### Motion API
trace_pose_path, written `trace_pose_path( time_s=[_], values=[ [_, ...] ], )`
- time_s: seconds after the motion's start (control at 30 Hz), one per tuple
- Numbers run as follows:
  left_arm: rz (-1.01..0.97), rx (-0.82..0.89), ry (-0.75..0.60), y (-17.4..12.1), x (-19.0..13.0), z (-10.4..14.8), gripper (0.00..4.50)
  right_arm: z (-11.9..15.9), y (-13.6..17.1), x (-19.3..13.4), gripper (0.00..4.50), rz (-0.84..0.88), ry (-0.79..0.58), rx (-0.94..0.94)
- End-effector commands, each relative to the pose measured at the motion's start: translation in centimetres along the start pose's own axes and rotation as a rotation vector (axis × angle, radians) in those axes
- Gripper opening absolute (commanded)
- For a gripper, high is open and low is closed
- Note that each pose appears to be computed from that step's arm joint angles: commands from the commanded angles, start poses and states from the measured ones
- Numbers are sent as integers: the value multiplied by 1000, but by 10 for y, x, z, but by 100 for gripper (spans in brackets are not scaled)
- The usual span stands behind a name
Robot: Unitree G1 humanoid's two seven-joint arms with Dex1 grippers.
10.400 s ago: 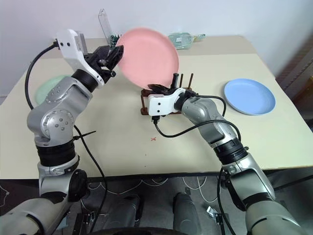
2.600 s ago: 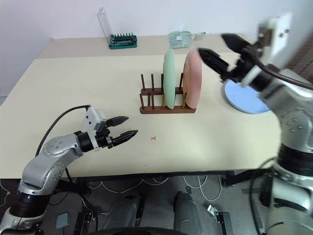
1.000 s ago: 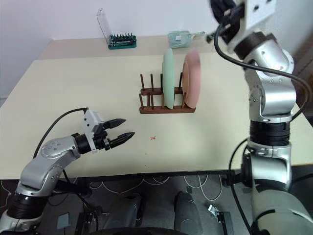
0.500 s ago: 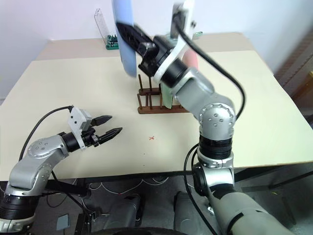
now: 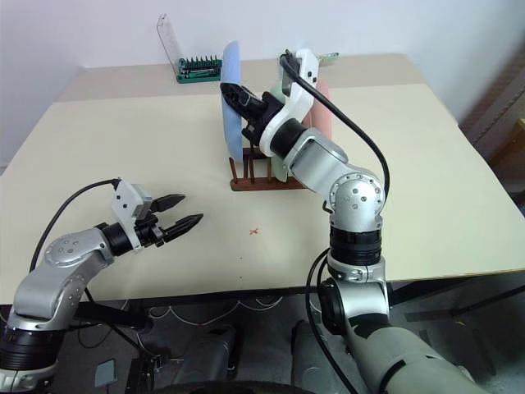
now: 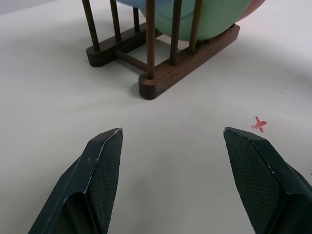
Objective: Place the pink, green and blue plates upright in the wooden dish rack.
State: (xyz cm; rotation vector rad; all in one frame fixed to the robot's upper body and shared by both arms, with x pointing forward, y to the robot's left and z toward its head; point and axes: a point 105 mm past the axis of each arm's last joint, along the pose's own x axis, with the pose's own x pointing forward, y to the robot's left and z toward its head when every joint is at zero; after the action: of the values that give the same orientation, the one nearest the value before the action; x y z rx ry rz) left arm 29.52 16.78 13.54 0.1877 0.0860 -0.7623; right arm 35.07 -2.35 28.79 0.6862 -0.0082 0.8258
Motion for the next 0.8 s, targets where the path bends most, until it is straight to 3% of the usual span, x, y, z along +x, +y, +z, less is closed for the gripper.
trace_pose_path(
  time_s=[0.03,0.33,0.43,0.6,0.8],
  values=[
    [-2,41,-27,-1,-1,12,340,11,5,2,7,8,-43,9],
    [-13,38,-28,-5,0,12,340,5,-15,10,7,-85,-9,36],
    [-12,39,-25,-6,0,11,340,4,-12,11,99,-72,-6,26],
    [-14,37,-24,-8,-1,10,340,10,-8,11,343,-58,-21,-41],
    [-17,39,-27,-9,1,9,340,38,16,0,343,31,-75,-431]
  ],
)
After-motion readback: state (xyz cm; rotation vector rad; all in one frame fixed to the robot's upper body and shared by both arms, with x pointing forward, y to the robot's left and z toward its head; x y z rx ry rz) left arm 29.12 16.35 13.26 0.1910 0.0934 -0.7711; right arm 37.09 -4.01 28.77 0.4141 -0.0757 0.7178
